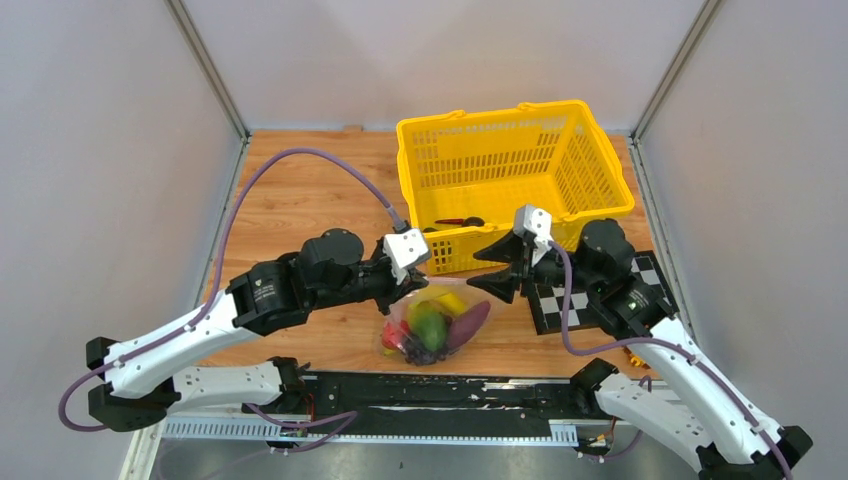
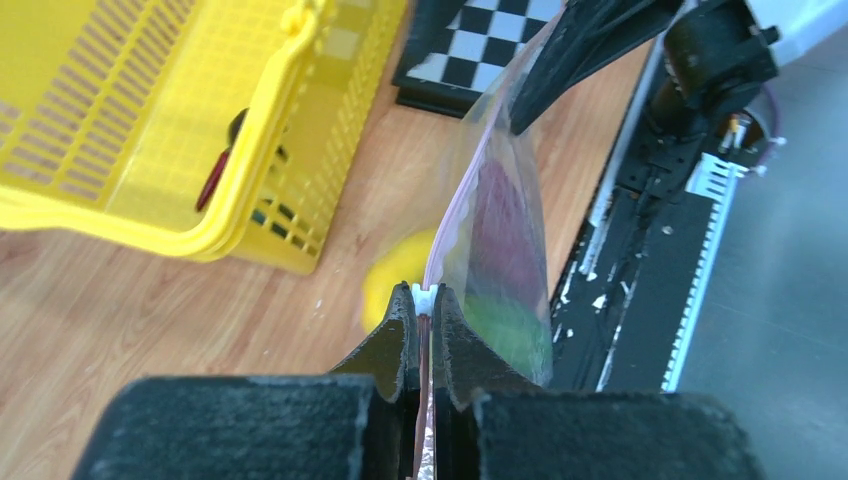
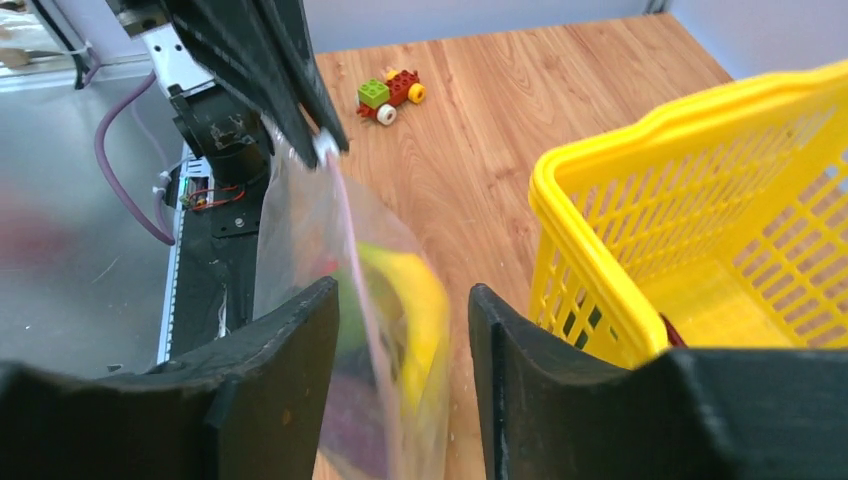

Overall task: Place the food in the zip-top bag and seal the zipper
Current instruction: Zip the zipper food storage bag at the center of the board.

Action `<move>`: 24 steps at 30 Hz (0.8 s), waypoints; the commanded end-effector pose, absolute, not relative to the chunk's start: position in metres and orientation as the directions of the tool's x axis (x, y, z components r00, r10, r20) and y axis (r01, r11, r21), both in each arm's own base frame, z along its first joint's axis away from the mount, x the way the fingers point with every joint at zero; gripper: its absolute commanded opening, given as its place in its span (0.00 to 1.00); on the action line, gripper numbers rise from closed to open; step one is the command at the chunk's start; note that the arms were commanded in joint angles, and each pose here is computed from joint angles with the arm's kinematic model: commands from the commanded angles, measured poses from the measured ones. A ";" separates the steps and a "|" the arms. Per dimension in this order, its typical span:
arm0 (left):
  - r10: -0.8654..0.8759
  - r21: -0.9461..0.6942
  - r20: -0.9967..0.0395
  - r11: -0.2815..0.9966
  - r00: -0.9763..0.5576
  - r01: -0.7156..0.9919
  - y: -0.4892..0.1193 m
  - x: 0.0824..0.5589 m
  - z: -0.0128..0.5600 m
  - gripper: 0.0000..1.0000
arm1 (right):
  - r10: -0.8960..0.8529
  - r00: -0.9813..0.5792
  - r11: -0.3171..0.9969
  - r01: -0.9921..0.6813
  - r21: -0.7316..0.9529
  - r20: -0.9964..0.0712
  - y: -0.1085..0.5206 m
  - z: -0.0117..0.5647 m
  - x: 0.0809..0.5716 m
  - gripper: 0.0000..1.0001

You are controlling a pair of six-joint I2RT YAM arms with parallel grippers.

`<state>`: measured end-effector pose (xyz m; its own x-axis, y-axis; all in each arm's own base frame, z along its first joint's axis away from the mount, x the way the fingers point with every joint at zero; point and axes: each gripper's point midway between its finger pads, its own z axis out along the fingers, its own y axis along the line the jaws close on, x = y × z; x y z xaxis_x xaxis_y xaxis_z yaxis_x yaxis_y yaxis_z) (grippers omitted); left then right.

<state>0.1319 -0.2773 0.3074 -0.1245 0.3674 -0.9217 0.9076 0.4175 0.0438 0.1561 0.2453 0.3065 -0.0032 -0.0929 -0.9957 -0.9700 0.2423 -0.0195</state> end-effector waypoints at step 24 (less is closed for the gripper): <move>0.294 0.003 -0.951 0.324 -0.098 0.946 -0.309 0.125 0.330 0.00 | -0.166 -0.043 -0.099 -0.993 0.060 -0.985 0.297 0.298 0.124 0.43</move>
<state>0.1239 -0.3049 0.2968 -0.1330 0.3859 -0.9129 0.9452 0.3265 0.0002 0.1221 0.2908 0.2876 -0.0719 -0.1992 -0.9773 -0.9922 -0.0861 0.0906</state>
